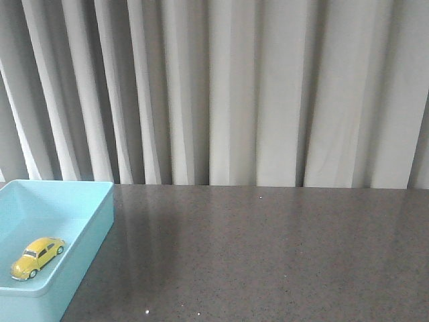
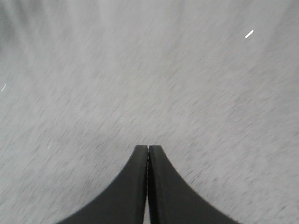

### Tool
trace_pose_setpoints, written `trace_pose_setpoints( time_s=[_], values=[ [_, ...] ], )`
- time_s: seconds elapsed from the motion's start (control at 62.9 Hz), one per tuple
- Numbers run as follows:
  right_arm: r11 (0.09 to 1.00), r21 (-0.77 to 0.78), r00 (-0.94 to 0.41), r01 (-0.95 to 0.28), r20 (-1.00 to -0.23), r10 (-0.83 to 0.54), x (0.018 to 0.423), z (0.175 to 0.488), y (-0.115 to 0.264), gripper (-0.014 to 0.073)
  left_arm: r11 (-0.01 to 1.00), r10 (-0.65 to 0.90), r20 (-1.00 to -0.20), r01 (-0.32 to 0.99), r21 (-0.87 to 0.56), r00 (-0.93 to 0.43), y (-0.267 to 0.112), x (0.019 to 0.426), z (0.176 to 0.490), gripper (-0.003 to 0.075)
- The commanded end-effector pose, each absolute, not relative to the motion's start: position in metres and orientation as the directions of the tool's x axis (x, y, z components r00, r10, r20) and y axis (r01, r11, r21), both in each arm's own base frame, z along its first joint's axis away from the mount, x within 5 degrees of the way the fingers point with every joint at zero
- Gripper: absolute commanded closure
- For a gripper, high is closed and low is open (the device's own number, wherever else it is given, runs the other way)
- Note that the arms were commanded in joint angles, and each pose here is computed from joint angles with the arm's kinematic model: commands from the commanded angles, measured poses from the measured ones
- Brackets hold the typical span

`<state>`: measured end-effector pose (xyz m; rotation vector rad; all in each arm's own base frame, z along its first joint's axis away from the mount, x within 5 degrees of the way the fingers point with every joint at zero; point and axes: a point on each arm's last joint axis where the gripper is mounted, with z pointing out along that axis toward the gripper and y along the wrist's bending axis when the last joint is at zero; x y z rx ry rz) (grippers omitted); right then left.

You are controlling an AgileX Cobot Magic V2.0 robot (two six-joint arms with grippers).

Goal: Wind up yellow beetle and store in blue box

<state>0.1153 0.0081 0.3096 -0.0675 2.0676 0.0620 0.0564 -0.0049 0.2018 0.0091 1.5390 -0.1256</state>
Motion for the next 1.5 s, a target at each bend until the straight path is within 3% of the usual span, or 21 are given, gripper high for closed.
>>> trace_pose_setpoints(
  time_s=[0.0, 0.175, 0.286, 0.589, 1.48],
  values=[
    [1.0, -0.008, -0.215, 0.001, -0.977, -0.008, 0.101, 0.309, -0.001, 0.0602, 0.993, -0.09, -0.988, 0.088, -0.08, 0.121, -0.004, 0.054, 0.212, 0.0727],
    [0.998, -0.011, 0.064, 0.065, -0.998, -0.015, 0.07, 0.267, -0.005, 0.0602, 0.993, -0.09, -0.988, 0.088, -0.08, 0.121, -0.004, 0.054, 0.212, 0.0727],
    [0.997, -0.01, 0.133, 0.071, -0.991, -0.019, 0.061, 0.239, -0.004, 0.0602, 0.993, -0.09, -0.988, 0.088, -0.08, 0.121, -0.004, 0.054, 0.212, 0.0727],
    [0.997, -0.011, 0.13, 0.072, -0.991, -0.021, 0.055, 0.209, -0.004, 0.0602, 0.993, -0.09, -0.988, 0.088, -0.08, 0.121, -0.004, 0.054, 0.212, 0.0727],
    [0.997, -0.011, 0.11, 0.071, -0.994, -0.019, 0.055, 0.207, -0.004, 0.0602, 0.993, -0.091, -0.988, 0.088, -0.081, 0.121, -0.004, 0.054, 0.212, 0.0726]
  ],
)
